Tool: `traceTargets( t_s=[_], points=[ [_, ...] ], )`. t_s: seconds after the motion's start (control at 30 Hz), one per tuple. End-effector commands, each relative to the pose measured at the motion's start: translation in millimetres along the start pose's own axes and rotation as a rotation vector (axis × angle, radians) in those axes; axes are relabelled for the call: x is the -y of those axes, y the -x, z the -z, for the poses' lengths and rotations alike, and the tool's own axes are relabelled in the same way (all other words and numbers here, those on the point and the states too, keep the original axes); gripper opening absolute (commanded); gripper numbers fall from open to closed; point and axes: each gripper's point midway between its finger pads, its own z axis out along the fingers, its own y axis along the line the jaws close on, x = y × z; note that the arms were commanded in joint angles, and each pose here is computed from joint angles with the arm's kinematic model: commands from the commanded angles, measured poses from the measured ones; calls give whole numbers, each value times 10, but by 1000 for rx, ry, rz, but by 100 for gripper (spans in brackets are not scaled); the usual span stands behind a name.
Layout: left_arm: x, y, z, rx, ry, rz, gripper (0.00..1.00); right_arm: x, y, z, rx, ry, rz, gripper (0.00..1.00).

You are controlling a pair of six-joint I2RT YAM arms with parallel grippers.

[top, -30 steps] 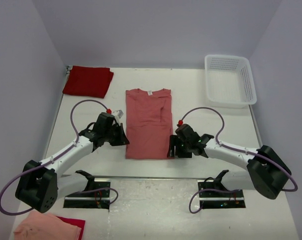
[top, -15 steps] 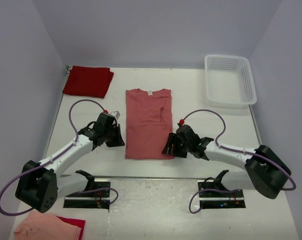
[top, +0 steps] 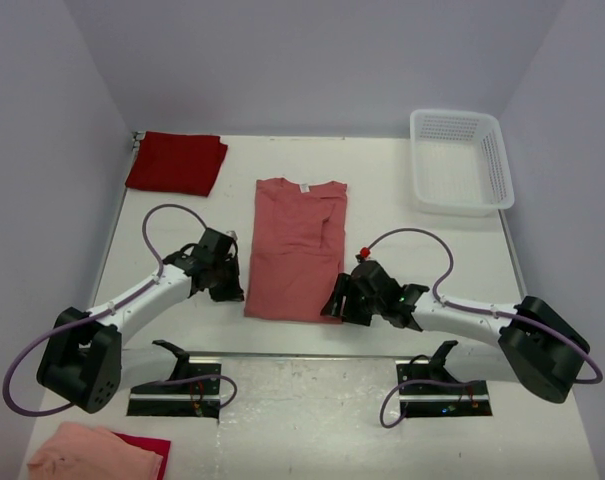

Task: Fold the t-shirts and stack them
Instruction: Grab one side of the 2/3 rectangular tshirt with both arms

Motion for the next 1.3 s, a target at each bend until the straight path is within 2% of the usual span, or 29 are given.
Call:
traceTargets(
  t_s=[0.0, 0.53, 1.07, 1.27],
  points=[
    [-2, 72, 65, 23, 32, 32, 0, 539, -264, -16, -59, -185, -25, 64],
    [-63, 17, 39, 1, 61, 44, 0, 649, -509, 67, -63, -261, -103, 63],
    [-127, 71, 85, 48, 95, 68, 0, 895, -344, 132, 54, -421, -177, 62],
    [-168, 76, -27, 42, 117, 67, 0, 992, -379, 71, 43, -489, -192, 61]
  ],
)
